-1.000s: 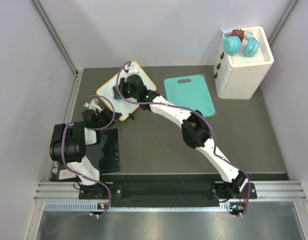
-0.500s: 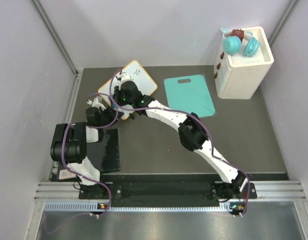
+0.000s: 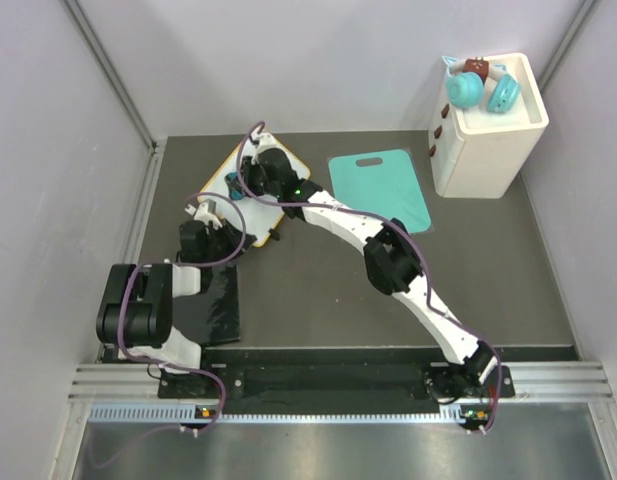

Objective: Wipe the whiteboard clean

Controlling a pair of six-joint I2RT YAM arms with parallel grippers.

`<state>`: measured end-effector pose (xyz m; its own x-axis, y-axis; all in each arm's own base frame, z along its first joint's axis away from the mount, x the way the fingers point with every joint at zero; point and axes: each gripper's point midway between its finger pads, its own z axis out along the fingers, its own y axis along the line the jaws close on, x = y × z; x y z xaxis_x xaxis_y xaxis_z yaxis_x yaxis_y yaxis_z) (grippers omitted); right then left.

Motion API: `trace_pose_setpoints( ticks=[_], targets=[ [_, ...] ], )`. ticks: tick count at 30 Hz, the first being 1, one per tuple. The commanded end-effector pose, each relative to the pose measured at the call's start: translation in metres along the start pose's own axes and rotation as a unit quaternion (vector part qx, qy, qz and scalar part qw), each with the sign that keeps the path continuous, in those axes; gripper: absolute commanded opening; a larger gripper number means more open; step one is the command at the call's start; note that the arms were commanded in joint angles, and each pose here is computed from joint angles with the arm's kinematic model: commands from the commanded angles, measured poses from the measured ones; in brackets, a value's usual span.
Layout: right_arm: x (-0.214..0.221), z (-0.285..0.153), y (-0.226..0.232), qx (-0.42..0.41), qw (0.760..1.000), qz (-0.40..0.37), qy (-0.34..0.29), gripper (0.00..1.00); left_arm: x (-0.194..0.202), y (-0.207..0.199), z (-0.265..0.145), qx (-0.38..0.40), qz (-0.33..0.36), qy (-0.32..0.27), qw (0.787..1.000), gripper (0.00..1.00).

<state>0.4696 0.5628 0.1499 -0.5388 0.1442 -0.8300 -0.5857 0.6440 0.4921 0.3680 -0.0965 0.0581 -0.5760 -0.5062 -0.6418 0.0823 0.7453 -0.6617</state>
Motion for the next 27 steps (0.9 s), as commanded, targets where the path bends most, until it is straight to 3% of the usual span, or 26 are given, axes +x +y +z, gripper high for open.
trace_pose_setpoints(
  ticks=[1, 13, 23, 27],
  targets=[
    [0.021, 0.009, -0.066, 0.067, 0.997, 0.018, 0.022, 0.0, 0.06, -0.026, -0.019, 0.058, 0.032, 0.115, 0.991, 0.0],
    [0.038, -0.004, -0.135, 0.121, 0.982, 0.12, 0.077, 0.0, 0.07, -0.037, -0.034, 0.07, 0.038, 0.134, 0.988, 0.0],
    [0.065, -0.015, -0.113, 0.073, 0.975, 0.15, 0.144, 0.0, 0.08, -0.028, -0.03, 0.051, 0.01, 0.151, 0.987, 0.0],
    [0.088, -0.022, -0.08, 0.027, 0.972, 0.133, 0.193, 0.0, 0.08, -0.026, -0.03, 0.049, 0.013, 0.15, 0.987, 0.0]
  ],
)
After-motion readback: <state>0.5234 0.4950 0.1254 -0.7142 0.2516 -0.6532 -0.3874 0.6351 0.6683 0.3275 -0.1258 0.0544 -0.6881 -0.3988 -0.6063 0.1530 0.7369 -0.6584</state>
